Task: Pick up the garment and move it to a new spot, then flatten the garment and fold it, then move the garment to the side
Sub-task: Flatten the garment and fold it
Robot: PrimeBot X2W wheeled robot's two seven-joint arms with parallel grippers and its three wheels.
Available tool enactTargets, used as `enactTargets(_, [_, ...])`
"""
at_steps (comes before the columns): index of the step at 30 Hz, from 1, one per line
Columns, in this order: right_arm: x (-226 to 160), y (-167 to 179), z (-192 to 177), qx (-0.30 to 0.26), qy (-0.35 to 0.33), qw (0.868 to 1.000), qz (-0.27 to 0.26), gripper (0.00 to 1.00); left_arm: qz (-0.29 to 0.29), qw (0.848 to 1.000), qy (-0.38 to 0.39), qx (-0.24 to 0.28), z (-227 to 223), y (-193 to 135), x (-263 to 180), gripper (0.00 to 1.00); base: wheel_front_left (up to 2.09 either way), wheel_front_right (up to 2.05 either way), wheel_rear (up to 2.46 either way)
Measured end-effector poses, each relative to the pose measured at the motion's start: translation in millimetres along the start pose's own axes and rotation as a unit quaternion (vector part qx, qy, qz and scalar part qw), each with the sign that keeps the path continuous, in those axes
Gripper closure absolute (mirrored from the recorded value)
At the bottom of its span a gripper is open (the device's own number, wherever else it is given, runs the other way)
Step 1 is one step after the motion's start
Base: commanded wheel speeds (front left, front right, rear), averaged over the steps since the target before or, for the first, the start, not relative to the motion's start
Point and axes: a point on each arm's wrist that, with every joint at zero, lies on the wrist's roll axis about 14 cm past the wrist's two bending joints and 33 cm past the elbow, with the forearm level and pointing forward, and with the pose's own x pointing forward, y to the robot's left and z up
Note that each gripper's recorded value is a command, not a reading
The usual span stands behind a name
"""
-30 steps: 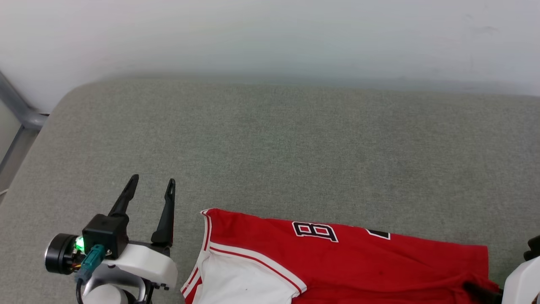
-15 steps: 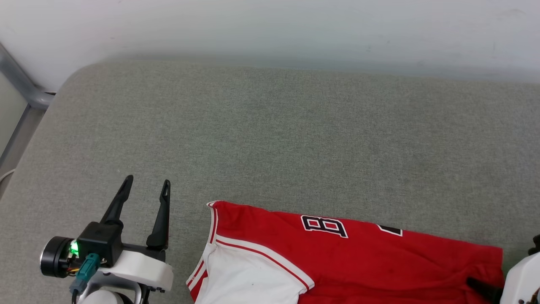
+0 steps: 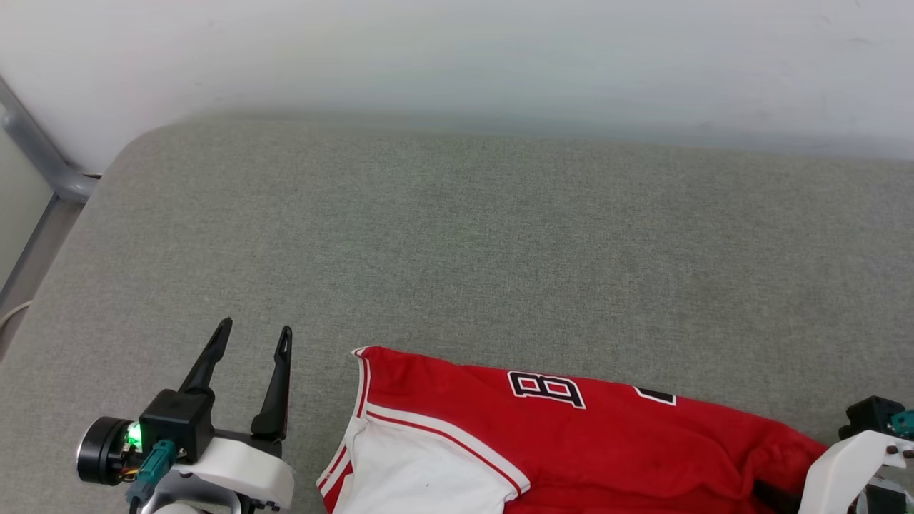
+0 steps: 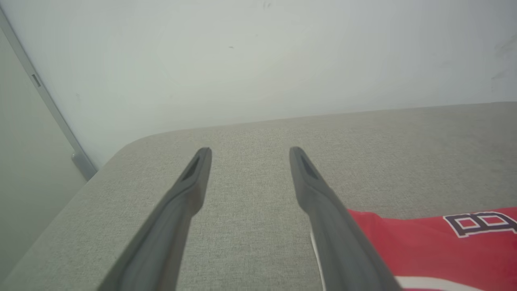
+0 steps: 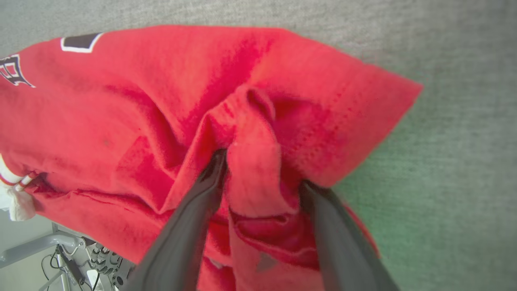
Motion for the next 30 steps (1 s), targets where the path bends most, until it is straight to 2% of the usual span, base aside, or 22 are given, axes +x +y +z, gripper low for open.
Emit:
enactTargets(1, [0,1,-1,0.000,-0.001,1.000,0.001,1.00,-0.001,1.000,0.002,-0.001,-1,0,-1,0.00,0.00,0.00,0.00])
enactTargets(7, [3,9,-3,0.005,-0.017,1.000,0.017,1.00,-0.007,1.000,0.003,-0.002,-3,-4,1,0.00,0.00,0.00,0.00])
enactTargets(14, [-6,-5,9,0.008,-0.053,0.999,0.006,1.00,-0.008,1.000,0.003,-0.008,-5,-6,1,0.00,0.00,0.00,0.00])
enactTargets(19, [-22,-32,28,0.000,-0.090,0.996,-0.028,1.00,-0.007,1.000,-0.001,-0.013,-3,-7,0,0.00,0.00,0.00,0.00])
enactTargets(25, [-47,-80,45,-0.004,-0.120,0.988,-0.094,1.00,-0.008,1.000,-0.006,-0.016,-1,-8,-1,0.00,0.00,0.00,0.00])
enactTargets(30, [-53,-82,50,-0.004,-0.132,0.987,-0.096,1.00,-0.006,1.000,-0.009,-0.021,1,-10,-2,0.00,0.00,0.00,0.00])
